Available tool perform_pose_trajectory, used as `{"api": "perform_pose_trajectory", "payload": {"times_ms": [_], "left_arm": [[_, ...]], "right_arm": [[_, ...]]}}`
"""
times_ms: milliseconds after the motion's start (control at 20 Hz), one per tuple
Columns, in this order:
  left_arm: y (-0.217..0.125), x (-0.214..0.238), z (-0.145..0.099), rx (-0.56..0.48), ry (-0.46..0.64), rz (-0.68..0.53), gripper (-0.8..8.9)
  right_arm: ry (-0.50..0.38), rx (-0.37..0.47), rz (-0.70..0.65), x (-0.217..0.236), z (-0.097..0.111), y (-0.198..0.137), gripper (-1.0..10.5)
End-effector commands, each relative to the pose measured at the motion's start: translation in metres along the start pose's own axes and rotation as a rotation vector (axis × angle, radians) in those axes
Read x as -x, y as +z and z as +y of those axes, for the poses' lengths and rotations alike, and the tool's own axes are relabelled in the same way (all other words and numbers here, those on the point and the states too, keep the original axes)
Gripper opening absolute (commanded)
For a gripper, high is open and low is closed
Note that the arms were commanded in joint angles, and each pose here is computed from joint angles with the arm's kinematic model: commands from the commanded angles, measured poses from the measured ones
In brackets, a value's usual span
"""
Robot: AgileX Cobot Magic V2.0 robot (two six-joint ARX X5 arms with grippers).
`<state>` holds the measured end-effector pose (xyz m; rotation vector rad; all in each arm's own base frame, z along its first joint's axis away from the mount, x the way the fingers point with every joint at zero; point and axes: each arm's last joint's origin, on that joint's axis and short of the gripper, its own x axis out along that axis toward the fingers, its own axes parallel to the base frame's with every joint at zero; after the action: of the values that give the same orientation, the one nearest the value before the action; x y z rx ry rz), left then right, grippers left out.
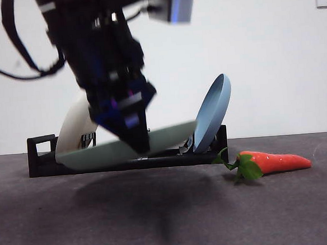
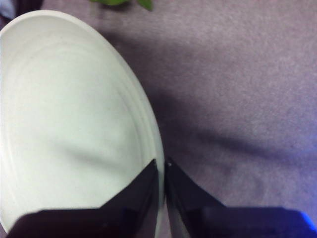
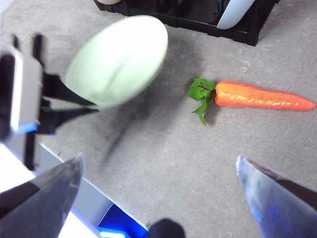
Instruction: Take the green plate from the plate rack,put the plate on the table,take the carrot from the table,put the carrot in the plate
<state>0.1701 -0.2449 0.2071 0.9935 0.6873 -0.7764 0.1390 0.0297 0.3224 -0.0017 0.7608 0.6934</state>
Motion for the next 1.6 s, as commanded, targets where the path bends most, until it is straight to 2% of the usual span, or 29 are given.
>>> {"api": "perform_pose_trajectory", "payload": {"times_ms": [50, 300, 450, 500, 650, 700, 850, 1000, 1150, 1250, 1350, 1450, 1600], "left_arm": [[0.0, -0.018, -0.012, -0.068, -0.009, 0.019, -0.06], [-0.003, -0.05, -0.037, -0.141, -0.063, 0.103, -0.06], [-0.007, -0.06, -0.043, -0.137, -0.087, 0.141, 0.02], [-0.008, -0.061, -0.043, -0.121, -0.093, 0.154, 0.39], [-0.008, -0.06, -0.044, -0.06, -0.09, 0.165, 3.79], [-0.008, -0.059, -0.043, -0.047, -0.087, 0.163, 4.1], [-0.004, -0.051, -0.039, -0.036, -0.078, 0.139, 4.09], [0.01, -0.027, -0.025, 0.027, -0.058, 0.083, 4.09], [0.027, 0.013, -0.004, 0.134, -0.056, -0.013, 4.09], [0.036, 0.052, 0.014, 0.253, -0.054, -0.109, 4.09], [0.041, 0.092, 0.032, 0.364, -0.036, -0.21, 4.09], [0.042, 0.135, 0.05, 0.456, -0.018, -0.325, 4.09], [0.032, 0.195, 0.071, 0.521, 0.027, -0.491, 4.09]], "right_arm": [[-0.001, 0.004, 0.002, -0.002, -0.001, 0.002, 5.6], [0.004, -0.011, 0.026, -0.009, -0.006, 0.004, 5.6], [0.007, -0.018, 0.038, -0.013, -0.009, 0.005, 5.6], [0.007, -0.025, 0.043, -0.014, -0.01, 0.005, 5.6], [0.007, -0.082, 0.053, -0.022, -0.015, 0.009, 5.6], [0.008, -0.083, 0.054, -0.025, -0.018, 0.01, 5.6], [0.005, -0.073, 0.044, -0.036, -0.025, 0.017, 5.6], [-0.005, 0.027, 0.004, -0.049, -0.036, 0.026, 5.6], [-0.015, 0.19, -0.032, -0.064, -0.047, 0.035, 5.6], [-0.022, 0.344, -0.043, -0.077, -0.056, 0.04, 5.6], [-0.022, 0.432, -0.04, -0.09, -0.064, 0.042, 5.0], [-0.011, 0.48, -0.015, -0.107, -0.074, 0.041, 5.0], [0.029, 0.514, 0.063, -0.135, -0.09, 0.032, 5.0]]}}
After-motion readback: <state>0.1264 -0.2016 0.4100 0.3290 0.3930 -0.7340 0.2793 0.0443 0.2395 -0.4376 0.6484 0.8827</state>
